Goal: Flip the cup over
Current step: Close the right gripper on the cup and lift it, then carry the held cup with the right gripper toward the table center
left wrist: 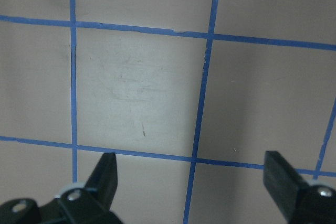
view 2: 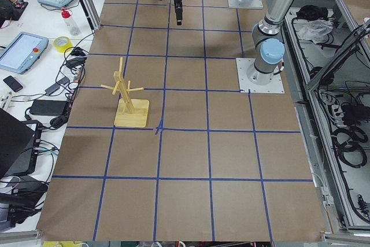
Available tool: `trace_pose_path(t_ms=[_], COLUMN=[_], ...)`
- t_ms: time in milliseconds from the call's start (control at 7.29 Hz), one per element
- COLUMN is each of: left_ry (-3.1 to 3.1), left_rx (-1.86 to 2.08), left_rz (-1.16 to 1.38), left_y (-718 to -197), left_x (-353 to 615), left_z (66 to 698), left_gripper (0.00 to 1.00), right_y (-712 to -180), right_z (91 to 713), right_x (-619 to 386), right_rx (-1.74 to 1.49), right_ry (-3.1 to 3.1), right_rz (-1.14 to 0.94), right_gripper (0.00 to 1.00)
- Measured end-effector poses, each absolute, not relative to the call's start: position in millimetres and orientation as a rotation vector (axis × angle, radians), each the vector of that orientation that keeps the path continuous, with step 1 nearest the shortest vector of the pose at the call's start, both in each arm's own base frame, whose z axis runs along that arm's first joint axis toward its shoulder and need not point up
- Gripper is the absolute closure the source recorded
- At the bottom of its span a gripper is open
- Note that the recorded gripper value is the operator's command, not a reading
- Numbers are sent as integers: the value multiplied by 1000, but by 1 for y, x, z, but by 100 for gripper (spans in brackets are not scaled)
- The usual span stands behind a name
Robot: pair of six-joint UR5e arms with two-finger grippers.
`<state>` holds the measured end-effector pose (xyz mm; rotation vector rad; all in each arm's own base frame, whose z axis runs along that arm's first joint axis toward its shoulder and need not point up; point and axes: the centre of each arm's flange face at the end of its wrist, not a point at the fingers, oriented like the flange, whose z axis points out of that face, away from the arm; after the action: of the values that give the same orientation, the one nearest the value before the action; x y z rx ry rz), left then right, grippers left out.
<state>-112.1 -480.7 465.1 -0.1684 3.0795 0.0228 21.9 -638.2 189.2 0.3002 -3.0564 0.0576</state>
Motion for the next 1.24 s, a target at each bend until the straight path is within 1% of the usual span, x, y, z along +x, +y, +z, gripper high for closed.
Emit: trace_pose_path(t_ms=[275,549,686,961,1235], left_ry=[3079,3080,3081,3082,3080], left_rx=[-168,-168,-166,-159,-157], left_rz=[24,28,28,24,24], left_y=[-481,-481,-482,-482,-482], left_x=[-112,-112,-114,-116,-116], left_z=[465,464,463,463,463], left_gripper=[0,0,0,0,0], right_y=[-640,-634,-620,-574,-554], right_z=[220,250,257,257,239], right_x=[51,145,212,334,388], right_rx=[404,616,729,930,1209], right_ry=[-3055,-3032,-3008,-2963,-2861], right_rz=[133,207,238,277,323], right_gripper=[85,85,85,86,87])
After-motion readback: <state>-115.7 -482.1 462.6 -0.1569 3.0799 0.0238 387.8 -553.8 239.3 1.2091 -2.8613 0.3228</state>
